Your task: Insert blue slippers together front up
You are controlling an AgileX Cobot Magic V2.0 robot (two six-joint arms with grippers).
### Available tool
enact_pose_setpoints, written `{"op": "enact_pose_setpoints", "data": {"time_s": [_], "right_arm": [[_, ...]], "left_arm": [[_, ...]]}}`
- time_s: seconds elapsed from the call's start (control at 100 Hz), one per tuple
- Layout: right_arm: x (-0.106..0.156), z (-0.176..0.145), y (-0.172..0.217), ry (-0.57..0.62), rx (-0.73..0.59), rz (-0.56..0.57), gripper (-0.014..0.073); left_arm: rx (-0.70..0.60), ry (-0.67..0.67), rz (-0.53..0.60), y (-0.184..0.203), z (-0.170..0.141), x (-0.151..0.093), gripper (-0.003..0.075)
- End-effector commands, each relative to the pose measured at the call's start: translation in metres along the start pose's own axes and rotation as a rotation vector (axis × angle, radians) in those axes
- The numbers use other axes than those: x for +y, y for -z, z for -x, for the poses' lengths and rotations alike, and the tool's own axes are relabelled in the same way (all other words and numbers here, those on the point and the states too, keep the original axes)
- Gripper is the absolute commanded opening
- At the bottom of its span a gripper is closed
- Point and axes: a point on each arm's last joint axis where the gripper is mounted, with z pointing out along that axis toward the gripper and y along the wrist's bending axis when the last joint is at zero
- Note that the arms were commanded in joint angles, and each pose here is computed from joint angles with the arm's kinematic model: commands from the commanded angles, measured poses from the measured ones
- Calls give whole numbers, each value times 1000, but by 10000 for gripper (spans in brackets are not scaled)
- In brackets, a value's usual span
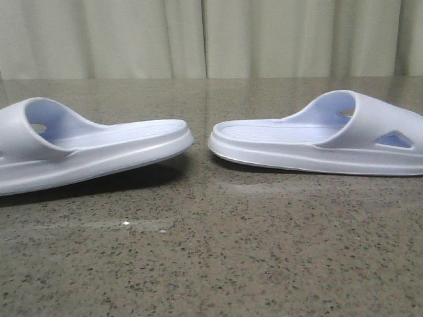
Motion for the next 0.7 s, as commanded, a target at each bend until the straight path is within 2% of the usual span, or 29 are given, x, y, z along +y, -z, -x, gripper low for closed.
{"op": "enact_pose_setpoints", "data": {"time_s": [0.0,0.4,0.57,0.69], "right_arm": [[5,18,4,3,-115,22,518],[5,19,4,16,-129,17,518],[4,19,1,17,-118,12,518],[2,16,-13,12,-55,-8,518]], "left_arm": [[-53,-7,-57,6,9,-15,17],[-115,-97,-269,45,29,-74,17],[-138,-114,-329,60,32,-87,17],[-142,-117,-338,62,32,-89,17]]}}
